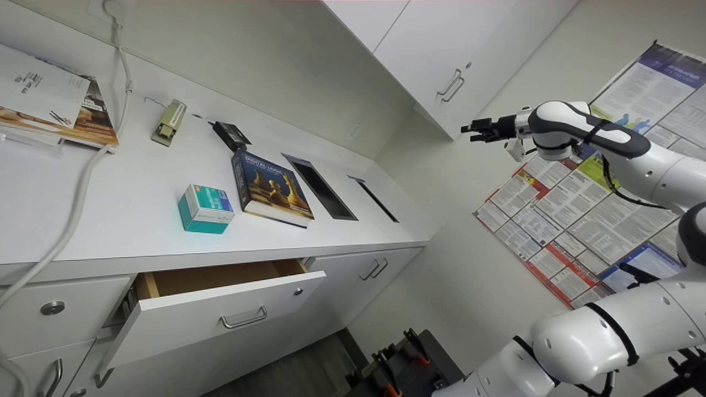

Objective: Open the top right cabinet

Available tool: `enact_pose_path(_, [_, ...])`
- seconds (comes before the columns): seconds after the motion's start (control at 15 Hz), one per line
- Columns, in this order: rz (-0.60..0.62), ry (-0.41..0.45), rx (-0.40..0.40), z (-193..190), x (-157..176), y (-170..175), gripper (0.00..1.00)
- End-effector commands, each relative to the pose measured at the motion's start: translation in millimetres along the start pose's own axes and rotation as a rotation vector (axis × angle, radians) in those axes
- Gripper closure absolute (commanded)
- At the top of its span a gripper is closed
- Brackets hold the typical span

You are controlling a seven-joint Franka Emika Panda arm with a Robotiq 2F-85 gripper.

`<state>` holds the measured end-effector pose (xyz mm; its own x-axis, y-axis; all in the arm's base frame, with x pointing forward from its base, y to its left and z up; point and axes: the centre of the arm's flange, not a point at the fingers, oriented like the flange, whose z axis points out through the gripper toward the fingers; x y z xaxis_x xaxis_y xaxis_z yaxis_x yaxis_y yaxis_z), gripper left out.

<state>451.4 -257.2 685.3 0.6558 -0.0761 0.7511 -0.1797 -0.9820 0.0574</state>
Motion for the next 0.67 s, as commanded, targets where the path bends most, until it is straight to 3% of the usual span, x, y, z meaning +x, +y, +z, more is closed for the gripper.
enact_pose_path(0.0, [0.028,0.089,0.017,-1,77,39,0.00])
enact_pose_path(0.33, [0.003,0.146,0.040,3,133,77,0.00])
enact_pose_path(0.6, [-0.051,0.213,0.050,22,142,85,0.00])
